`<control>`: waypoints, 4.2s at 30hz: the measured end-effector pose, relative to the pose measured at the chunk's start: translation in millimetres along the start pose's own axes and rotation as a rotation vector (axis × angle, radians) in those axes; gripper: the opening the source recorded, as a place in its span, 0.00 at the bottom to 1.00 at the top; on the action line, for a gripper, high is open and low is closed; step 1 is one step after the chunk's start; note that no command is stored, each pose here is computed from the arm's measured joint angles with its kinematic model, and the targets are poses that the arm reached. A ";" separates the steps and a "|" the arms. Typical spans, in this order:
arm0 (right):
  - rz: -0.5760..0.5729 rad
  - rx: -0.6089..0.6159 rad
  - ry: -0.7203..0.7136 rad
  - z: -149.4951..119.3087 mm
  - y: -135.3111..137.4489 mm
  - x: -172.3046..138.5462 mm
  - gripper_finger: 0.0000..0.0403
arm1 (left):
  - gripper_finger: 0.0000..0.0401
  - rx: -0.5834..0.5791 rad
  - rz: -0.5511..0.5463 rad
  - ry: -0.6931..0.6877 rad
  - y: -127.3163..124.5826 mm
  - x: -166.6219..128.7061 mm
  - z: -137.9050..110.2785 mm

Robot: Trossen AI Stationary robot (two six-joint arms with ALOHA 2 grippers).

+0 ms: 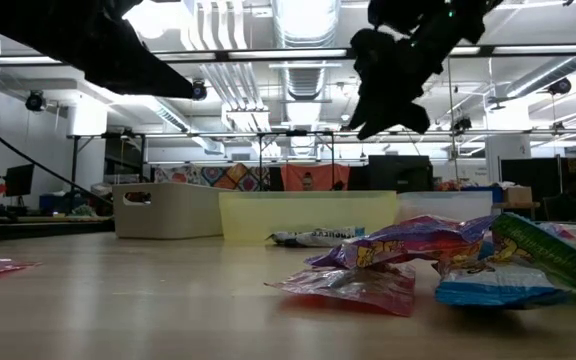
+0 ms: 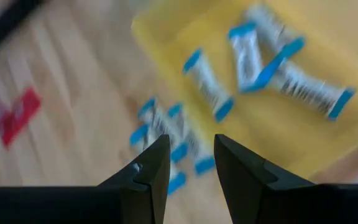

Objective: Sort candy
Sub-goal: Put the blue candy into the gray bin

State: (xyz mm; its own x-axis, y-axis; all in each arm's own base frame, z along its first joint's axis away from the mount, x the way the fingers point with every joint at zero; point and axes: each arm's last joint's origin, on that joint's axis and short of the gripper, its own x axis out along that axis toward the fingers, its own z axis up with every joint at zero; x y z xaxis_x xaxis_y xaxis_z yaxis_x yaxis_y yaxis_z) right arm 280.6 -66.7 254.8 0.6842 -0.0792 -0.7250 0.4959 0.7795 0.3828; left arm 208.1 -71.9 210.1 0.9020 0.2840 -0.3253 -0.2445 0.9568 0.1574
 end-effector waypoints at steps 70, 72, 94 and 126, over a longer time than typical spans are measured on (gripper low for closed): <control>0.132 -0.164 0.274 -86.3 44.0 -9.7 0.02 | 0.22 0.088 -0.301 -0.240 0.2 3.2 24.6; 0.205 -0.230 0.184 -79.8 51.6 -10.7 0.02 | 0.22 0.070 -0.326 -0.278 0.2 2.2 24.3; 0.782 -0.740 -0.143 -62.9 92.9 42.7 0.02 | 0.32 -0.073 -0.486 -0.395 -16.6 41.8 11.1; 0.862 -0.936 -0.239 -61.8 96.8 37.5 0.02 | 0.24 -0.090 -0.635 -0.364 -26.4 116.5 8.9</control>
State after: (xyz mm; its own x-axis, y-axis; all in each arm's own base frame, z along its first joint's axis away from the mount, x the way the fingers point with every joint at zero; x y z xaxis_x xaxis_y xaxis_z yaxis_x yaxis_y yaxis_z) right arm 321.2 44.2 229.3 0.7203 0.6304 -0.2893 -0.6440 0.7628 0.0586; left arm 322.7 -64.6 176.3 0.9368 -0.3499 0.0048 0.3498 0.9360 -0.0405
